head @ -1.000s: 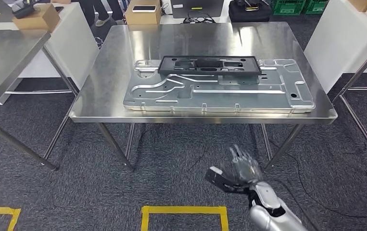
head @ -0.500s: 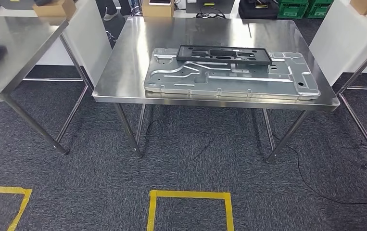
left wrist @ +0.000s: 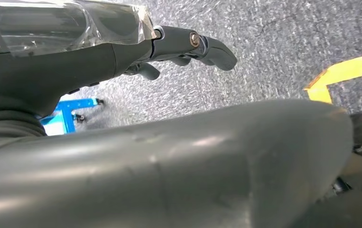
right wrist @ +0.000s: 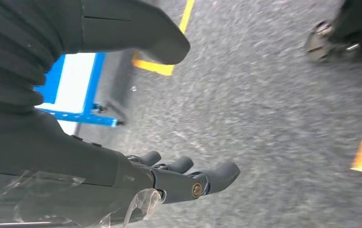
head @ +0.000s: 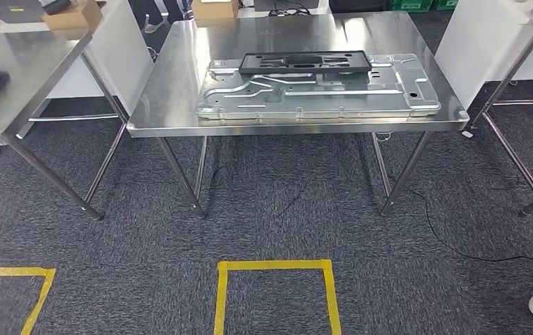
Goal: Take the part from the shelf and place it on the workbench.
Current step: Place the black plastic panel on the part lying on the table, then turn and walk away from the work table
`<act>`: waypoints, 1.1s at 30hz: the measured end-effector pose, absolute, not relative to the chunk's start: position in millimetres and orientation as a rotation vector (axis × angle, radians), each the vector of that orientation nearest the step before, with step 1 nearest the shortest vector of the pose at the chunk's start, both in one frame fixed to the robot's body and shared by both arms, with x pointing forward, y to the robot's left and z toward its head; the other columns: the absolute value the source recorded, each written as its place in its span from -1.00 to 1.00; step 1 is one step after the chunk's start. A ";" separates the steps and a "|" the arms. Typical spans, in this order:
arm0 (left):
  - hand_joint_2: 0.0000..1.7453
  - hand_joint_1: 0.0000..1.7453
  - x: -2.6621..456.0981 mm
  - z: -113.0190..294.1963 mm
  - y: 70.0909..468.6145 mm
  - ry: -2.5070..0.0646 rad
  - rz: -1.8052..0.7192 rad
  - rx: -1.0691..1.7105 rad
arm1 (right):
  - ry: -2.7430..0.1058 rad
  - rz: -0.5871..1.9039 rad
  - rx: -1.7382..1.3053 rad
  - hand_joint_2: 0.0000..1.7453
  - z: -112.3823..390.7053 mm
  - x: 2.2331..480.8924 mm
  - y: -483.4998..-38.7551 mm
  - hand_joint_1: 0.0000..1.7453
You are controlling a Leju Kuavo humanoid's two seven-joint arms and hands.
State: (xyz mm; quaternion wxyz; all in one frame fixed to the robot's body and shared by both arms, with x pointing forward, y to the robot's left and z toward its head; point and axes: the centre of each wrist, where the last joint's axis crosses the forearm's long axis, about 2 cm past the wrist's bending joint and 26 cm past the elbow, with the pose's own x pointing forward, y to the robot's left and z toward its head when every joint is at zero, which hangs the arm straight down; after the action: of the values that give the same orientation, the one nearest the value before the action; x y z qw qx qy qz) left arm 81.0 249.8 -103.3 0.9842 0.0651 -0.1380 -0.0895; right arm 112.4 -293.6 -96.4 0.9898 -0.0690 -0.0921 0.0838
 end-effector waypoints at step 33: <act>-1.00 -1.00 81.2 -103.0 248.8 -0.284 -0.152 0.136 | -0.082 0.091 -0.119 -1.00 -102.9 93.1 -285.8 -1.00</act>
State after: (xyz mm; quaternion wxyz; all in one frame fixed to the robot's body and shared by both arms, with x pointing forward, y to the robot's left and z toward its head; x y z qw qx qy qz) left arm 81.2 248.8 -103.0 0.9848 0.0679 -0.1411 -0.0756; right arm 93.1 -285.8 -102.9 0.9963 -0.0597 -0.0411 0.0452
